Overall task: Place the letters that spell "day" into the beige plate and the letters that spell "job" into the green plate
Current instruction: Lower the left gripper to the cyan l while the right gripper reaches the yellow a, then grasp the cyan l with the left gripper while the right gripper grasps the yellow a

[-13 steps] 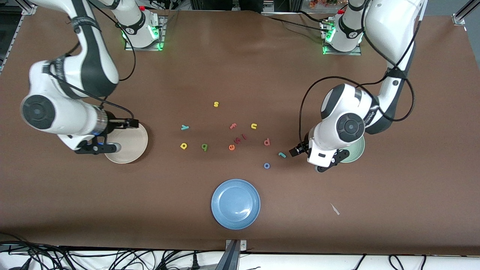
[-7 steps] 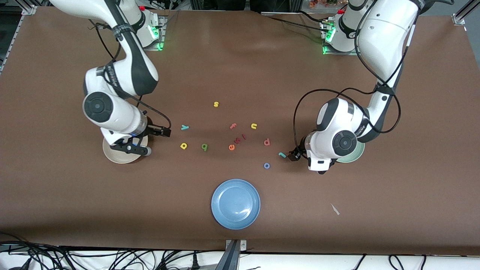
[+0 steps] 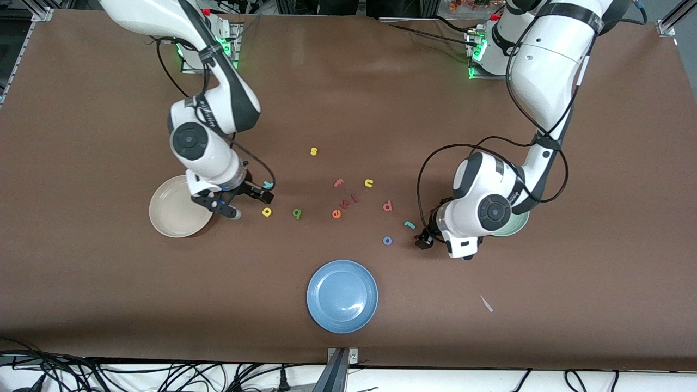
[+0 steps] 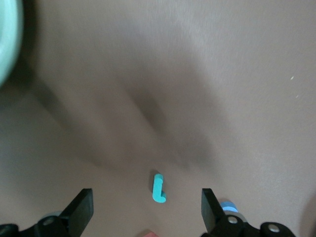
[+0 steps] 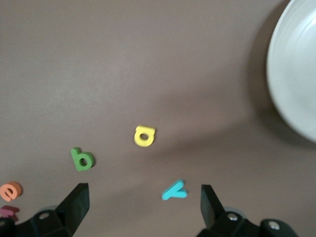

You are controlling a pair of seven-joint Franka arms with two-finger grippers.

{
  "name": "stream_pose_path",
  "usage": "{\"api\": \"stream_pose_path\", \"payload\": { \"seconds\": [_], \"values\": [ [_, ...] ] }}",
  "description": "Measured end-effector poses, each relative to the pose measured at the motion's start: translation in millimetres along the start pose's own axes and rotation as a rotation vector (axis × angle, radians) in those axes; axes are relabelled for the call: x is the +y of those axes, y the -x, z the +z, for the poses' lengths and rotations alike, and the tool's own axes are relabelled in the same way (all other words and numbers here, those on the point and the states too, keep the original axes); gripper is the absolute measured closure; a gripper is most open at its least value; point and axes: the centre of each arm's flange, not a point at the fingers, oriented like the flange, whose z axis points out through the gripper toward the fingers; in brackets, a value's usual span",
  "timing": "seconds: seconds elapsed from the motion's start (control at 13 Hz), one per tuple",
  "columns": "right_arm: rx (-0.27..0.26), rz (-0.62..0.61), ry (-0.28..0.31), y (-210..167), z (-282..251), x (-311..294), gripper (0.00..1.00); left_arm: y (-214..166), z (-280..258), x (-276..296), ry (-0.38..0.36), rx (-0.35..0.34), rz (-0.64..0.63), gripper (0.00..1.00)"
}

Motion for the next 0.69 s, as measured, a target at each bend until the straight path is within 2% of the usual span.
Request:
{"api": "stream_pose_path", "payload": {
  "seconds": [0.15,0.31,0.38,0.54,0.69],
  "values": [
    [0.006,0.025,-0.007,8.3,21.8,-9.0,0.00,9.2,11.9,1.0,-0.010,-0.002,-0.031,0.07],
    [0.009,0.036,-0.006,4.5,38.7,-7.8,0.00,21.7,24.8,1.4,-0.027,-0.005,-0.023,0.23],
    [0.011,0.040,-0.006,1.4,43.7,-7.3,0.00,26.0,30.3,1.6,-0.032,-0.005,-0.021,0.25],
    [0.014,0.046,-0.007,-4.4,46.4,-7.1,0.00,24.6,35.8,2.0,-0.029,-0.004,-0.024,0.44],
    [0.014,0.049,-0.006,-6.4,47.9,-6.6,0.00,19.8,35.7,1.9,-0.028,-0.003,-0.031,0.45]
  ]
}}
